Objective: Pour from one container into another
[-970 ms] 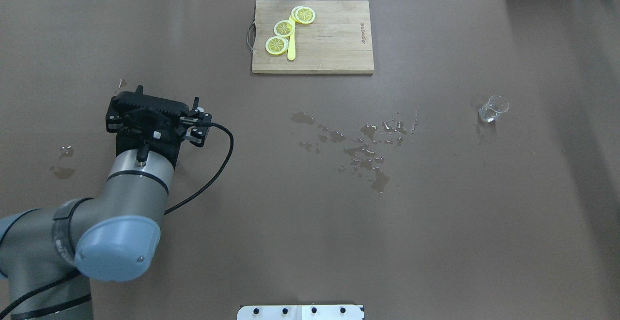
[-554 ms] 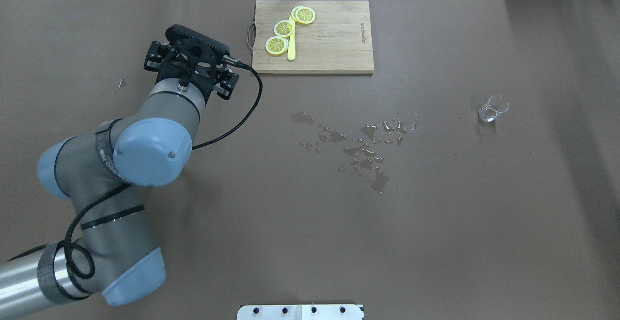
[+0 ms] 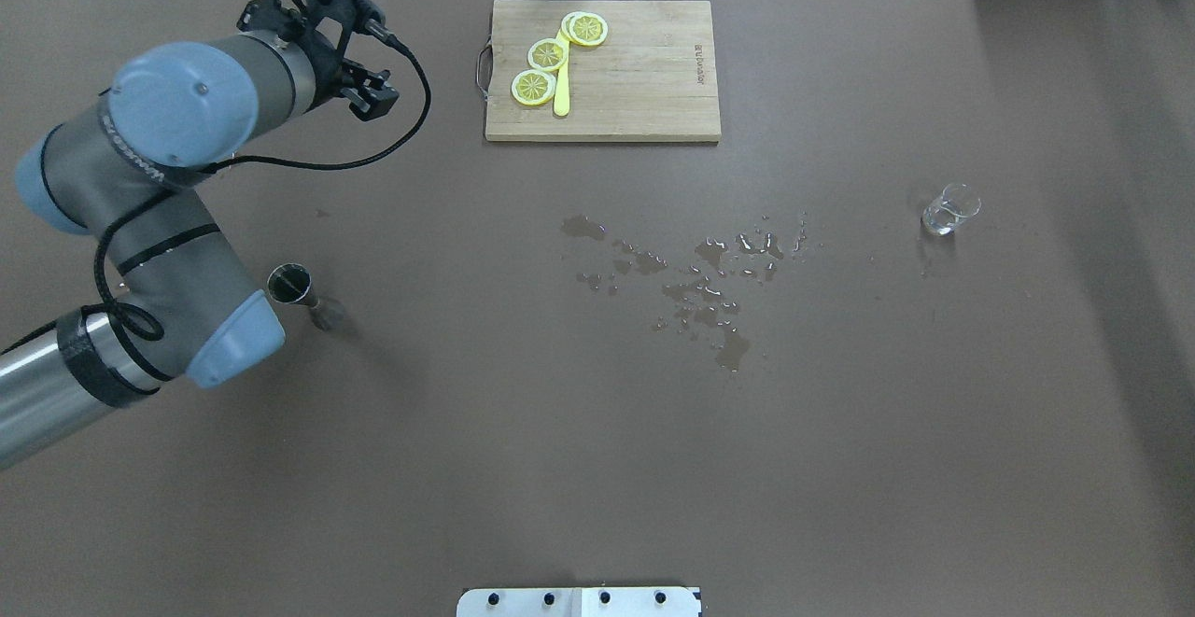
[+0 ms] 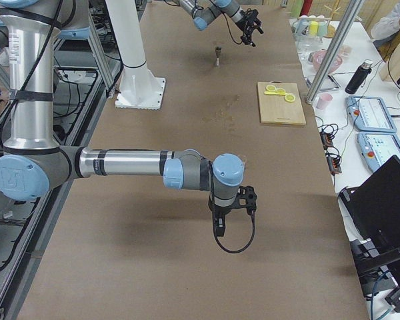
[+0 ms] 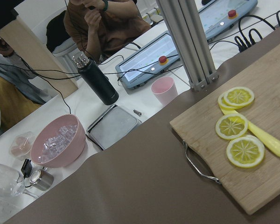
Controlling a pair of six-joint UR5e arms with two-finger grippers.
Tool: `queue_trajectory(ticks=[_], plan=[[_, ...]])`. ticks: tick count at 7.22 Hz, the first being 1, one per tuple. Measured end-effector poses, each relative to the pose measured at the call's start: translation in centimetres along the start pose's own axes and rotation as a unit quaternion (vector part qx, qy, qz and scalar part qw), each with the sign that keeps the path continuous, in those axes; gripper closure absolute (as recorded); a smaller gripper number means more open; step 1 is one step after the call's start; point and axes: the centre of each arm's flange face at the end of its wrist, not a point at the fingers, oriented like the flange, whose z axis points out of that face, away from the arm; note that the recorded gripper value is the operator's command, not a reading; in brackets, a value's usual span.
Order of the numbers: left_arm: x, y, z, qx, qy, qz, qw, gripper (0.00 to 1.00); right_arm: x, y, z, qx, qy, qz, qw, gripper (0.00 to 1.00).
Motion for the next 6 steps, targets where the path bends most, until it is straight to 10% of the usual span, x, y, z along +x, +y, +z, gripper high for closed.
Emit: queue_trajectory(ticks=[6], plan=[[-22.8, 13.3, 4.1, -0.159, 0.157, -0.102, 0.9694, 0.01, 0.9, 0.2, 1.2, 0.014, 0.000, -0.003, 0.9999, 0.00]])
